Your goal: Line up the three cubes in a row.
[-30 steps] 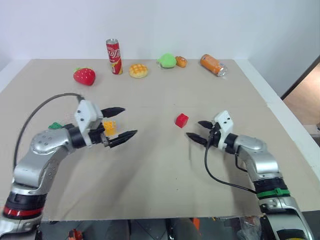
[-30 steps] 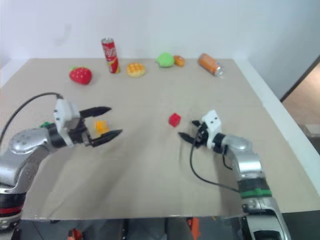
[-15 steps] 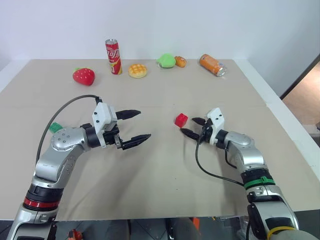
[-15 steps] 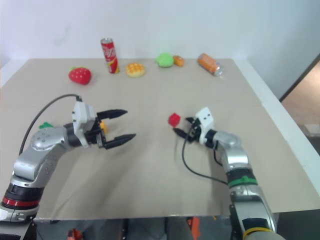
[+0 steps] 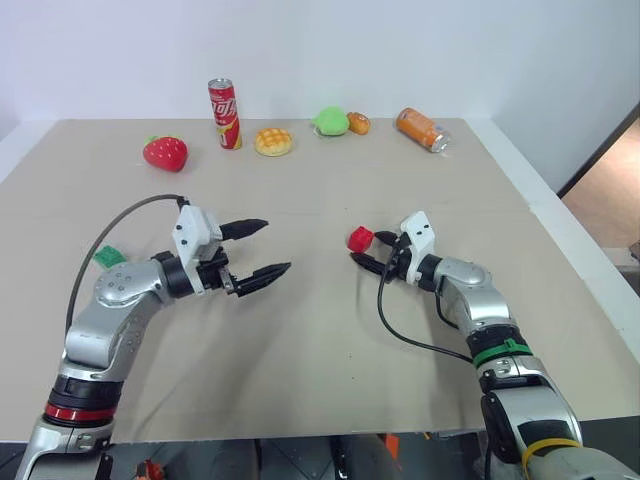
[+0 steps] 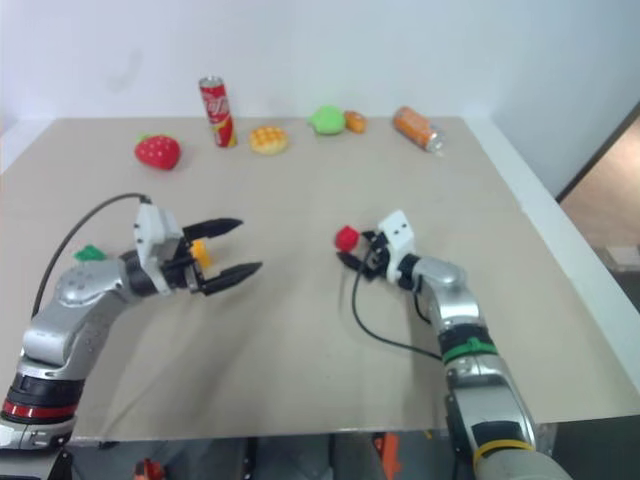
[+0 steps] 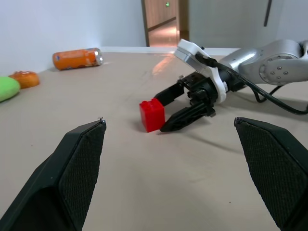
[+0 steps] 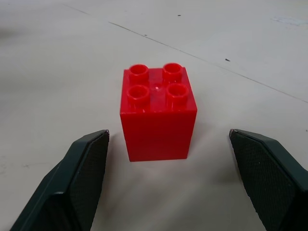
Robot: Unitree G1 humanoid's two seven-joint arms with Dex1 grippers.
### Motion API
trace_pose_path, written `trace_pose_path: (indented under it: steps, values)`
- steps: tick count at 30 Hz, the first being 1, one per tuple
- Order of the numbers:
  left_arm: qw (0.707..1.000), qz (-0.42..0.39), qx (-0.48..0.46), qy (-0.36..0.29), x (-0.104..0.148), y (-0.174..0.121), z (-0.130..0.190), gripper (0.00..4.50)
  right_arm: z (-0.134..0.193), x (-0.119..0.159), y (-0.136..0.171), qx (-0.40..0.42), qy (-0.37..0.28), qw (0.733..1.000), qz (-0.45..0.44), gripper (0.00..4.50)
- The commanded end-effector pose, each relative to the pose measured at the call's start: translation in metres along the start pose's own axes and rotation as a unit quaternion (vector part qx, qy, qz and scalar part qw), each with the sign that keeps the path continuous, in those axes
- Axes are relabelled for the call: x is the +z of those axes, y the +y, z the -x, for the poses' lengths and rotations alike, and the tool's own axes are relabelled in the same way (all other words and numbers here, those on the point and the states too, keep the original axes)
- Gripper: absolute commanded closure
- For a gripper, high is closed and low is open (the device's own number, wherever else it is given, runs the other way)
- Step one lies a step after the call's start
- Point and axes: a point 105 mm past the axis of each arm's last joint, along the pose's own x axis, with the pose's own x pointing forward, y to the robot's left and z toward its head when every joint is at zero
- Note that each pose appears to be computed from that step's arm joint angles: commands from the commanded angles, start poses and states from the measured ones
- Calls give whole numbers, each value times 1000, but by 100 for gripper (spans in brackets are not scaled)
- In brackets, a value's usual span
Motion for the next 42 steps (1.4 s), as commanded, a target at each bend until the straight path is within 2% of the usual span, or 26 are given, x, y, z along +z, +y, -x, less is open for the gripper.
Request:
trace_pose_path:
  steps: [1, 3, 9, 15, 19, 22, 25, 30, 36, 42]
  values:
    - [1000, -15, 14, -10, 13, 4, 9, 2, 1, 16, -3, 5, -31, 1000, 4, 61]
    - [1000, -15, 20, -5, 12, 7, 14, 0, 1, 16, -3, 10, -32, 999, 4, 116]
    - [999, -21, 46, 1, 19, 25, 27, 0, 3, 18, -1, 23, -40, 999, -3, 327]
    - [997, -2, 71, -17, 22, 35, 33, 0, 0, 18, -1, 22, -36, 999, -5, 333]
    - [999, 21, 40, -3, 12, 20, 35, 0, 3, 21, 2, 49, -24, 998, 8, 333]
    - [999, 40, -13, 25, 3, 3, 40, 0, 14, 32, 16, 121, -15, 992, 31, 333]
    - [995, 61, -62, 54, -8, -10, 46, 0, 32, 37, 37, 216, 10, 974, 68, 333]
    - [990, 61, -86, 90, -23, -11, 54, 0, 61, 30, 64, 326, 62, 938, 105, 333]
    - [991, 63, -87, 83, -19, -12, 54, 0, 64, 22, 68, 334, 72, 934, 105, 333]
    - [991, 71, -82, 82, -16, -19, 57, 0, 67, 17, 52, 310, 71, 943, 99, 333]
